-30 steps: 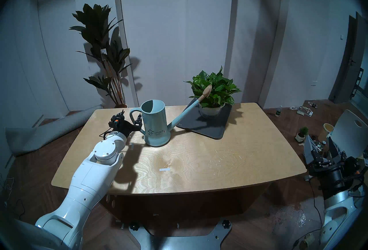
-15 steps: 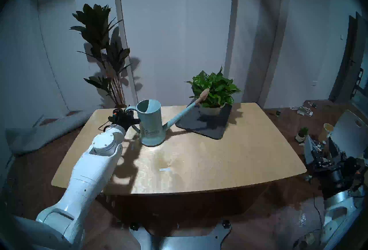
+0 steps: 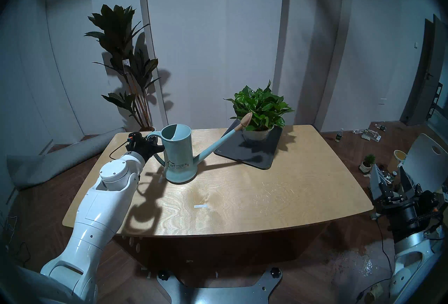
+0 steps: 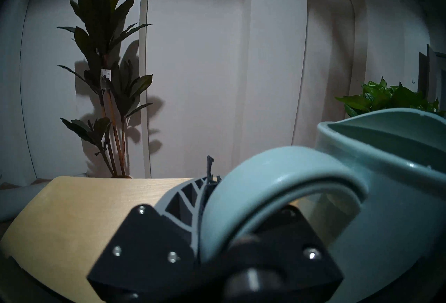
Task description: Pick up the watering can and pour water into the potted plant, then put the can down
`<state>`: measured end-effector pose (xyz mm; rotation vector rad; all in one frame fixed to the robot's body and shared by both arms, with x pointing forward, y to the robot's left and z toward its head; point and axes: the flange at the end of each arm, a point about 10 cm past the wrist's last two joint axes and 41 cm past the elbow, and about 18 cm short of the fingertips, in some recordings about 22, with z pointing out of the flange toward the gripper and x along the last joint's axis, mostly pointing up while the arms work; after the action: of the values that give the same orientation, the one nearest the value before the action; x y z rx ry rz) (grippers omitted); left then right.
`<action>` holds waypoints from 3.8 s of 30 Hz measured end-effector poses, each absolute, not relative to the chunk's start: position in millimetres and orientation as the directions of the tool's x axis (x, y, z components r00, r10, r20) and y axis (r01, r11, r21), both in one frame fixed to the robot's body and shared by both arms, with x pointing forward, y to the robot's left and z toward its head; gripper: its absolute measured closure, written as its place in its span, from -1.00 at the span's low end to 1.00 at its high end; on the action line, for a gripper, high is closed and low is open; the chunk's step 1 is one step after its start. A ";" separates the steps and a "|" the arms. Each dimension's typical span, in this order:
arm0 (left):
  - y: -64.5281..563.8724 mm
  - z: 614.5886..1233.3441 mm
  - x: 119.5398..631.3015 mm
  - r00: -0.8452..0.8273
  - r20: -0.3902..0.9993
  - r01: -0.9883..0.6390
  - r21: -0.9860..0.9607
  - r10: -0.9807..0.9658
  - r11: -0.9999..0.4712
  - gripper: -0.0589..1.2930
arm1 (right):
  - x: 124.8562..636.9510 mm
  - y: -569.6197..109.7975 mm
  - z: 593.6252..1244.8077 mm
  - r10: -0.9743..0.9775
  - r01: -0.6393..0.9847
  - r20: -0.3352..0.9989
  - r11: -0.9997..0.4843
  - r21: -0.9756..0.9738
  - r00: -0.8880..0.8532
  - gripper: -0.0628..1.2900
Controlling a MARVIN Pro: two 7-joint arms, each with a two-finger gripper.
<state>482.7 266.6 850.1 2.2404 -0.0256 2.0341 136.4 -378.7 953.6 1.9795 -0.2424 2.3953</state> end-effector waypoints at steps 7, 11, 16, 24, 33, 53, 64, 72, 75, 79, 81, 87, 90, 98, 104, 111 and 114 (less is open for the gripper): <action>262.7 864.1 480.2 0.066 0.988 -0.043 0.144 0.141 -0.989 0.67 | 136.4 -378.7 953.6 -0.080 -0.118 0.978 -0.988 -0.104 -0.193 -0.91; 253.9 872.8 480.6 0.039 0.983 -0.028 0.179 0.178 -0.983 0.65 | 136.4 -378.8 953.4 -0.080 -0.118 0.978 -0.988 -0.104 -0.193 -0.91; 242.6 884.4 481.8 0.010 0.974 -0.012 0.227 0.227 -0.974 0.63 | 136.3 -378.8 953.3 -0.080 -0.118 0.978 -0.988 -0.104 -0.193 -0.91; 227.7 904.2 481.7 -0.037 0.950 0.027 0.310 0.309 -0.950 0.63 | 136.3 -378.8 953.2 -0.080 -0.118 0.978 -0.988 -0.104 -0.193 -0.91; 223.7 925.4 479.2 -0.088 0.924 0.059 0.379 0.373 -0.924 0.63 | 136.3 -378.8 953.2 -0.080 -0.118 0.978 -0.988 -0.104 -0.193 -0.91; 231.0 999.2 472.5 -0.291 0.848 -0.007 0.461 0.443 -0.887 0.64 | 136.3 -379.0 953.1 -0.080 -0.118 0.978 -0.988 -0.104 -0.192 -0.91; 232.4 1032.1 465.2 -0.395 0.810 -0.066 0.446 0.434 -0.893 0.64 | 136.3 -378.9 953.1 -0.080 -0.118 0.978 -0.988 -0.104 -0.192 -0.91; 224.1 1045.5 469.1 -0.439 0.799 -0.099 0.411 0.411 -0.906 0.64 | 136.3 -378.9 953.2 -0.080 -0.117 0.978 -0.988 -0.104 -0.193 -0.91; 221.7 1048.2 470.9 -0.451 0.796 -0.106 0.402 0.404 -0.910 0.64 | 136.3 -378.9 953.2 -0.080 -0.117 0.978 -0.988 -0.104 -0.192 -0.91; 217.7 1052.3 473.0 -0.468 0.789 -0.115 0.391 0.397 -0.913 0.64 | 136.3 -378.9 953.2 -0.080 -0.117 0.978 -0.988 -0.104 -0.193 -0.91; 215.7 1054.6 474.0 -0.479 0.785 -0.118 0.387 0.394 -0.914 0.64 | 136.3 -378.9 953.2 -0.080 -0.117 0.978 -0.988 -0.104 -0.193 -0.91; 211.4 1061.3 476.7 -0.506 0.772 -0.123 0.376 0.384 -0.918 0.64 | 136.3 -378.8 953.2 -0.080 -0.117 0.978 -0.988 -0.104 -0.193 -0.91; 208.9 1066.7 479.3 -0.527 0.763 -0.124 0.365 0.373 -0.923 0.64 | 136.3 -378.8 953.2 -0.080 -0.117 0.978 -0.988 -0.104 -0.193 -0.91; 204.6 1071.2 486.4 -0.560 0.756 -0.138 0.319 0.340 -0.938 0.64 | 136.3 -378.8 953.2 -0.080 -0.117 0.978 -0.988 -0.104 -0.193 -0.91; 206.8 1069.1 494.6 -0.586 0.758 -0.153 0.245 0.288 -0.957 0.64 | 136.3 -378.8 953.2 -0.080 -0.117 0.978 -0.988 -0.104 -0.193 -0.91; 217.0 1065.5 504.4 -0.607 0.765 -0.165 0.142 0.214 -0.976 0.65 | 136.3 -378.8 953.2 -0.080 -0.117 0.978 -0.988 -0.104 -0.193 -0.91; 222.1 1061.3 509.8 -0.603 0.776 -0.164 0.107 0.185 -0.981 0.66 | 136.3 -378.8 953.2 -0.080 -0.117 0.978 -0.988 -0.104 -0.193 -0.91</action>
<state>509.8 222.1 1061.3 1.2871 0.0362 2.6498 136.3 -378.8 953.2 1.9807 -0.2417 2.3955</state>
